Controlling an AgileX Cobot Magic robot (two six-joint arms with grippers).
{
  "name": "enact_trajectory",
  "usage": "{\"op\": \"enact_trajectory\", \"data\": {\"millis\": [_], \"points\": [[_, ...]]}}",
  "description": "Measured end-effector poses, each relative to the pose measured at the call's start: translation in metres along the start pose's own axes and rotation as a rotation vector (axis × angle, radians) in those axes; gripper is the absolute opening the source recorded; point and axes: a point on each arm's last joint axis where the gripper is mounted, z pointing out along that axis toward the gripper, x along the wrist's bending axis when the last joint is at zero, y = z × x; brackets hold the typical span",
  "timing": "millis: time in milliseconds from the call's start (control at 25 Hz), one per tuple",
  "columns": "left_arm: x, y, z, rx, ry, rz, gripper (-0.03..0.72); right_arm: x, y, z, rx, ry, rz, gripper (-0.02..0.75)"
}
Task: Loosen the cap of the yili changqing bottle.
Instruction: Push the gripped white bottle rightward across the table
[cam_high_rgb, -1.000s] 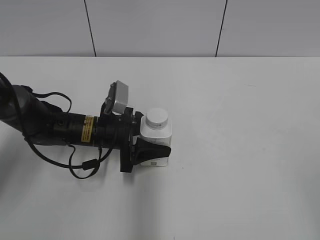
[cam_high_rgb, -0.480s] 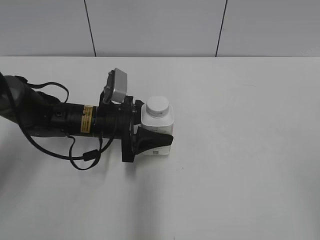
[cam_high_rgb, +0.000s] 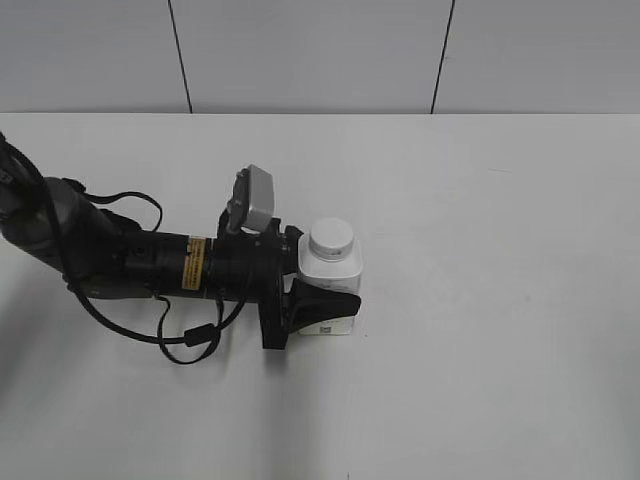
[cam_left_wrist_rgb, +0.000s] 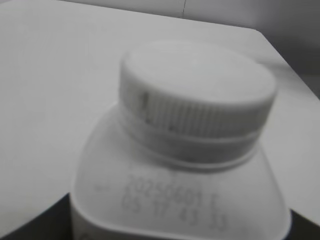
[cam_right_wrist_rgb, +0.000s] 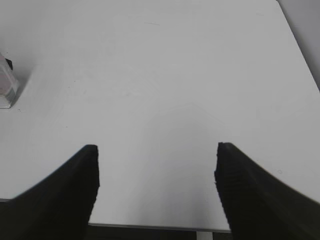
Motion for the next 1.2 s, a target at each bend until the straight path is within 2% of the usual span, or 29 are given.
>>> {"op": "enact_trajectory", "data": {"millis": [320,1200], "points": [[0.0015,0.0007,0.0004,-0.010,0.018,-0.008,0.433,0.0000,0.0000,0.0000,0.000,0.000,0.000,0.571],[0.0010,-0.0018,0.0015,0.000,-0.005,0.004,0.433,0.0000,0.0000,0.0000,0.000,0.000,0.000,0.571]]}}
